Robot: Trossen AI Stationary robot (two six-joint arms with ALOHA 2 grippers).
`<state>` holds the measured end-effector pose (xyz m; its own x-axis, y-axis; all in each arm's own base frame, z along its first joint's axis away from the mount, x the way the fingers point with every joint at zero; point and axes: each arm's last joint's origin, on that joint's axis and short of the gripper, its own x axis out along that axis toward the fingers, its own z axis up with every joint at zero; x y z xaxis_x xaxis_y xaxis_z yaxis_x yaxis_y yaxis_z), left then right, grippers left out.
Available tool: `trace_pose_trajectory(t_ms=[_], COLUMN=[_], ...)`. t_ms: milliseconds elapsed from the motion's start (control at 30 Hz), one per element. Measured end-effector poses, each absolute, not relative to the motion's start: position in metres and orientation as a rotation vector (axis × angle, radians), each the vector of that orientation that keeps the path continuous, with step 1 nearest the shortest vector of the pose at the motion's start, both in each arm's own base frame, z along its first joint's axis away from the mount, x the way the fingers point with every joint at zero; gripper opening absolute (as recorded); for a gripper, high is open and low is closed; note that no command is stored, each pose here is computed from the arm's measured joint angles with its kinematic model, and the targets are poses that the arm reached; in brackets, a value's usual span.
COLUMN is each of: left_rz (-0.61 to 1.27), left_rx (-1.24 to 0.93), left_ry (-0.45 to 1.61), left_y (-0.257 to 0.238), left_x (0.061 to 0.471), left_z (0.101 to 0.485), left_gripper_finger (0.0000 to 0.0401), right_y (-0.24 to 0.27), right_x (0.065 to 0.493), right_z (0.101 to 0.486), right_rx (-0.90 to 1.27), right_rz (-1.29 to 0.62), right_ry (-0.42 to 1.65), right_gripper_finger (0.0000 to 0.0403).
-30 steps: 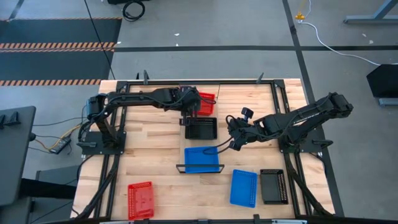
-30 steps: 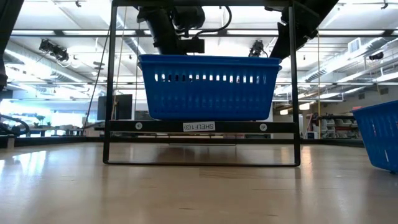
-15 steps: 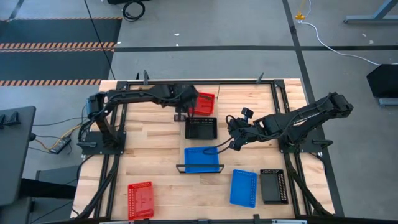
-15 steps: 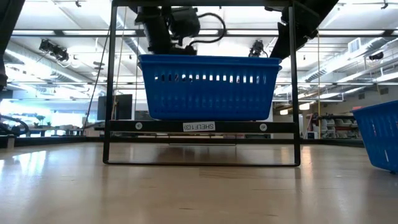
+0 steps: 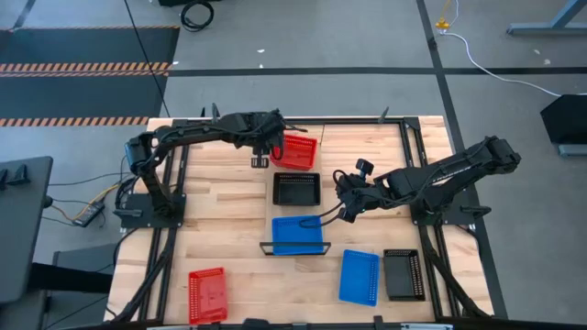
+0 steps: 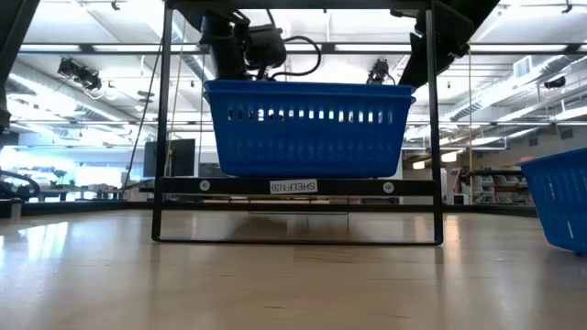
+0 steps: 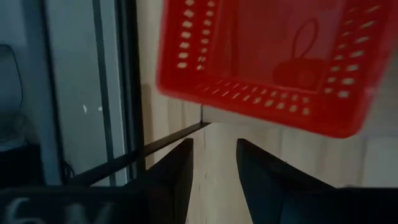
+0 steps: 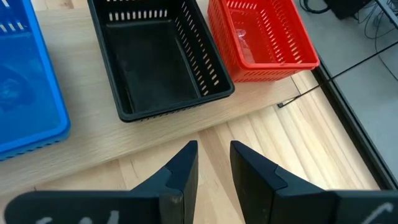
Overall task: Stack baskets on shelf by color
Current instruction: Stack the top red bin on top of the red bin on the shelf
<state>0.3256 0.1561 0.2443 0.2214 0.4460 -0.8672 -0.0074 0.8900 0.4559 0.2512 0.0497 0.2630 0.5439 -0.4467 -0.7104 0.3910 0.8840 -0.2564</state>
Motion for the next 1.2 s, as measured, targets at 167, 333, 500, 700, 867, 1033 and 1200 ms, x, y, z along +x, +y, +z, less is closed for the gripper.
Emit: trace_pose_trajectory(t_ms=[167,333,500,700,867,1033,1200], left_rz=[0.368,0.318,0.292,0.236,0.211,0.178,0.145], left_rx=[0.306,0.266,0.300,0.308,0.335,0.365,0.376], left_ry=[1.315,1.322,1.315,1.286,1.262,1.241,1.251], left_y=[0.170,0.169,0.164,0.154,0.143,0.128,0.115], left_x=[0.318,0.316,0.318,0.322,0.329,0.336,0.339], left_z=[0.244,0.242,0.233,0.224,0.225,0.226,0.225], left_gripper_finger=[0.0125,0.0124,0.0123,0.0123,0.0121,0.0121,0.0121], right_y=[0.050,0.050,0.050,0.050,0.050,0.050,0.050], right_x=[0.251,0.251,0.251,0.251,0.251,0.251,0.251], right_z=[0.263,0.263,0.263,0.263,0.263,0.263,0.263], right_rx=[-0.066,-0.068,-0.063,-0.062,-0.062,-0.061,-0.061], right_rz=[-0.498,-0.498,-0.500,-0.500,-0.500,-0.500,-0.500], right_ry=[0.862,0.862,0.860,0.860,0.860,0.860,0.860], right_gripper_finger=[0.0100,0.0100,0.0100,0.0100,0.0100,0.0100,0.0100])
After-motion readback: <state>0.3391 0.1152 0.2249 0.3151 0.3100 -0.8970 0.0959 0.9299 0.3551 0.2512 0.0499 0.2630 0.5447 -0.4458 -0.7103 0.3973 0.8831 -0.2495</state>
